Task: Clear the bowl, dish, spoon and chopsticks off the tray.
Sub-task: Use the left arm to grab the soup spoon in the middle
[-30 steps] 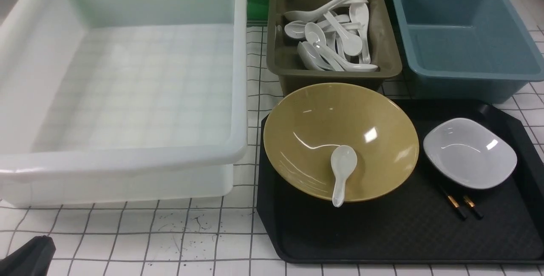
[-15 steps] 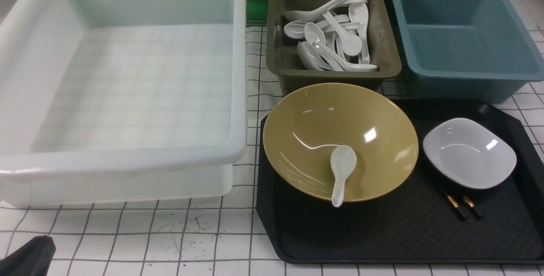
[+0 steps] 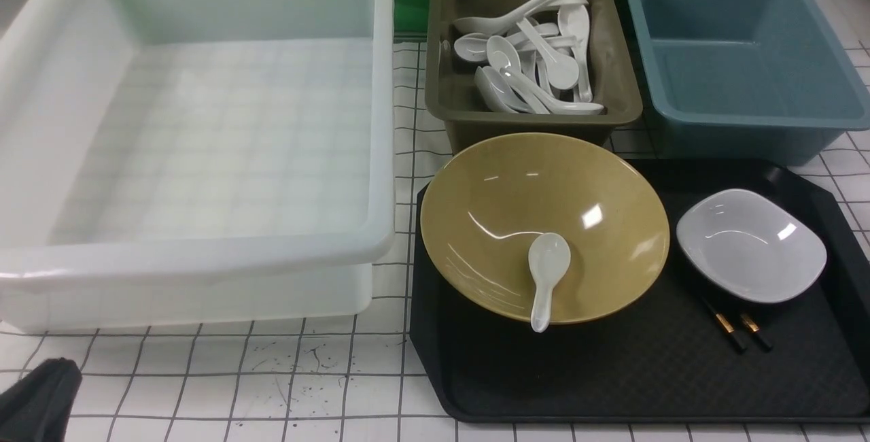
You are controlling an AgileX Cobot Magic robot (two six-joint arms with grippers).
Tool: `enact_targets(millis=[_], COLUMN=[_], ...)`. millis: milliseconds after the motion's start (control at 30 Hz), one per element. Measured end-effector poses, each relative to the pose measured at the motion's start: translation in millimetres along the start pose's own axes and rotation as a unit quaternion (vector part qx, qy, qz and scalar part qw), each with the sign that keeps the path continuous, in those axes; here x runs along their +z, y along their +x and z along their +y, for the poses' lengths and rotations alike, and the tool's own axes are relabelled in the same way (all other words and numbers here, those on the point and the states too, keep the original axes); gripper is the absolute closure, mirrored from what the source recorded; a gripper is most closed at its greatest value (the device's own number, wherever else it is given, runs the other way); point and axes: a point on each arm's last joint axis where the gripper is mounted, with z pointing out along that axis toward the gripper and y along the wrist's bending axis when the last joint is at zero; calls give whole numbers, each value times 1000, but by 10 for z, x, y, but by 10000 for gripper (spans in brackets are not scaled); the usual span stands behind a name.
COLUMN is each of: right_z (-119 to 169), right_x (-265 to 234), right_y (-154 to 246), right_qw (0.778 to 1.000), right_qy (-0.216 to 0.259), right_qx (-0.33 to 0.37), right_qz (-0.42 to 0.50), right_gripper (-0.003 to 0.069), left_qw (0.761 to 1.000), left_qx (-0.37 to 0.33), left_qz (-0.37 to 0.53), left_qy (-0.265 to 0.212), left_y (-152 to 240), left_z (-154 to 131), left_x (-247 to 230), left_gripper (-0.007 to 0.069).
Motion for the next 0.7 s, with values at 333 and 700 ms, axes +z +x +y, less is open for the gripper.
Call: enact_targets(millis=[333,700], right_z=[35,34], right_x=[-140,-422], right_y=[-484,-1135], right_qw=[958,918], right_qy=[-43,-66], right_qx=[78,112], right_qz=[-274,-375], right_gripper=[560,553], left_qw=[957,912], left_qx=[12,-106], left_qz=[-290,-397], left_qy=[11,6], left_y=[-505,-1497], left_z=[-27,85], left_x=[-154,-492], left_gripper=[631,631])
